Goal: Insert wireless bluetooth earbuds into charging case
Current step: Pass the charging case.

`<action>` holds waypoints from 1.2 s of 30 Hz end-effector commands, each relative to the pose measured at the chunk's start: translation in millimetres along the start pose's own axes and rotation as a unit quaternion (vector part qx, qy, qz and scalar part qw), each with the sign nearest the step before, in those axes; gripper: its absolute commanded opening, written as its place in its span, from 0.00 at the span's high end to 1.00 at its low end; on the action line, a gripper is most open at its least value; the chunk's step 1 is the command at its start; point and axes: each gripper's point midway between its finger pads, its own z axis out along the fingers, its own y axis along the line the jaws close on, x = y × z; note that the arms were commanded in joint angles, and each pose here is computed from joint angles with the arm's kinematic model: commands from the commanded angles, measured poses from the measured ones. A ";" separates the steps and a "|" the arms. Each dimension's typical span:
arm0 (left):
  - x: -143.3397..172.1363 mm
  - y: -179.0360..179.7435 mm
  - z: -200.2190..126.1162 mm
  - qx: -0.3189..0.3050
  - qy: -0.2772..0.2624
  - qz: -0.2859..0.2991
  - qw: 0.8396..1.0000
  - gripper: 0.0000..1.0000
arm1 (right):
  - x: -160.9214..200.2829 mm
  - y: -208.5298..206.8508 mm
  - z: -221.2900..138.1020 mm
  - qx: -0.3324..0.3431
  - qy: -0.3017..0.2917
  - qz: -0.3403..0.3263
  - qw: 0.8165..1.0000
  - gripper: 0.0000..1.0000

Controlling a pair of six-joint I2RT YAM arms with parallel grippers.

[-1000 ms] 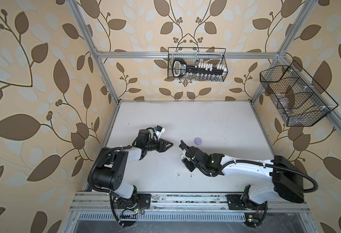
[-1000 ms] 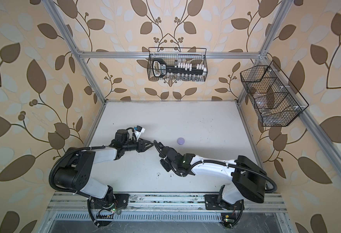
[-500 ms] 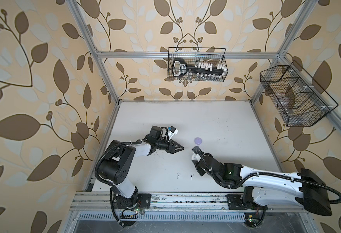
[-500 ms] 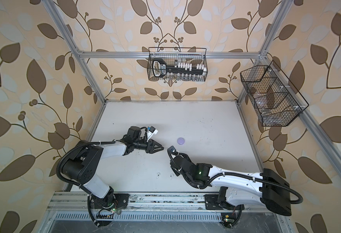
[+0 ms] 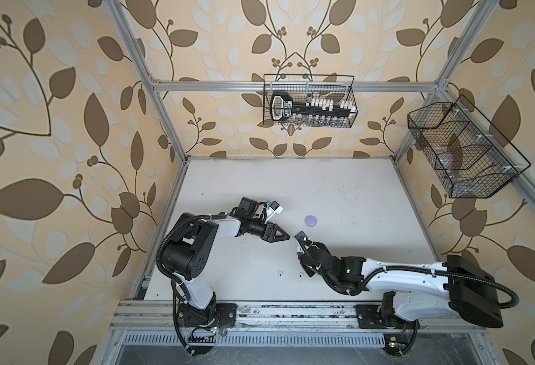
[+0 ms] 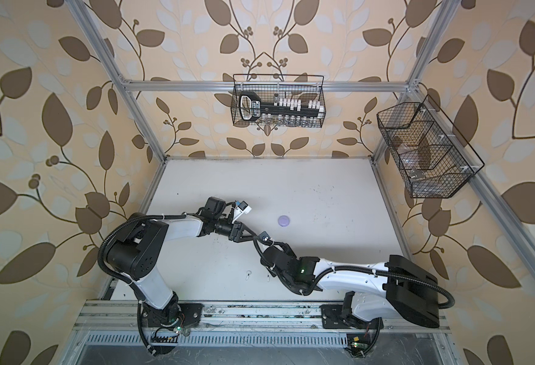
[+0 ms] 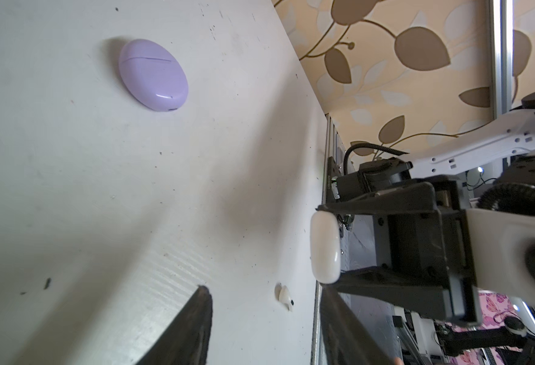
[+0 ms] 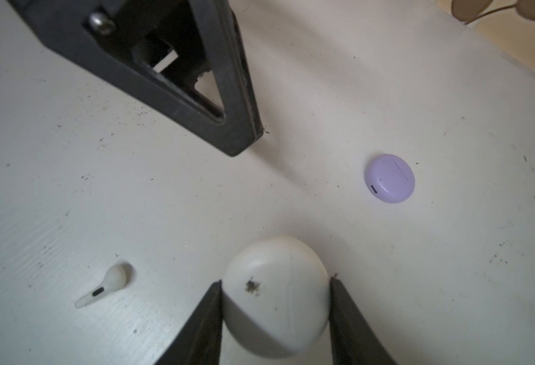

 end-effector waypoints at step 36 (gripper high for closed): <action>10.8 -21.6 6.2 0.056 0.040 0.016 0.997 0.57 | -49.0 28.1 37.3 -0.040 -0.044 0.012 0.998 0.63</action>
